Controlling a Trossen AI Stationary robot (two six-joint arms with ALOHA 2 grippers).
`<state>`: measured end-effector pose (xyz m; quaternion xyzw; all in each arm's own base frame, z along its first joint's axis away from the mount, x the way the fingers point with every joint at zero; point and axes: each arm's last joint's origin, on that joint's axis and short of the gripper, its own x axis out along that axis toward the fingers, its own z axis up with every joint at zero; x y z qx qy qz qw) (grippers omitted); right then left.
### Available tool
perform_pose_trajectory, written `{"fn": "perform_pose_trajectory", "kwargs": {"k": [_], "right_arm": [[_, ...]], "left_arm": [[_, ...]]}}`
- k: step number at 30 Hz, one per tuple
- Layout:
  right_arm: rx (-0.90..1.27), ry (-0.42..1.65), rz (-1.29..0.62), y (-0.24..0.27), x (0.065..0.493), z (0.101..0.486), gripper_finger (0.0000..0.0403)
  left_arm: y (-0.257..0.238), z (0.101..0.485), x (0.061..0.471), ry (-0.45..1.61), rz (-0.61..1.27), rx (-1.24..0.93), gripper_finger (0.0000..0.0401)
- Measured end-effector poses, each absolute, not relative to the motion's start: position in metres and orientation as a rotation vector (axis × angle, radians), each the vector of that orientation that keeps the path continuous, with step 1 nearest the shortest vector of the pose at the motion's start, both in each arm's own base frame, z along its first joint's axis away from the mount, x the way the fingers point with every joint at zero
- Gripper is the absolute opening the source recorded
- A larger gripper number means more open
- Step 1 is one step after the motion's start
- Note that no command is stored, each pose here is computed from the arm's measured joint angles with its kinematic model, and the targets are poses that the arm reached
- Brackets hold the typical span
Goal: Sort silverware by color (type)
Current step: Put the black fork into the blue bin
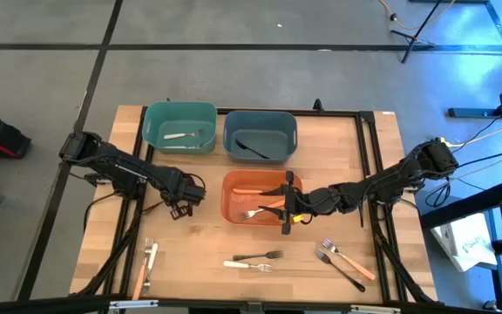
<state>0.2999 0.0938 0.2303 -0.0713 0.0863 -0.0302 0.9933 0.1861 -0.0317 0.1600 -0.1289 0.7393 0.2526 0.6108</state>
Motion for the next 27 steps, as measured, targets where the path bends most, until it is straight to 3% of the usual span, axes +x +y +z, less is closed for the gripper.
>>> {"fn": "perform_pose_trajectory", "kwargs": {"k": [17, 27], "right_arm": [[-0.129, 0.19, -0.064, 0.093, 0.3, 0.229, 0.0161], [-0.049, 0.337, -0.112, 0.079, 0.3, 0.214, 0.0161]], "left_arm": [[-0.075, 0.259, 0.228, 1.397, 0.409, -0.098, 0.0012], [-0.082, 0.334, 0.253, 1.106, 0.231, -0.032, 0.0012]]}}
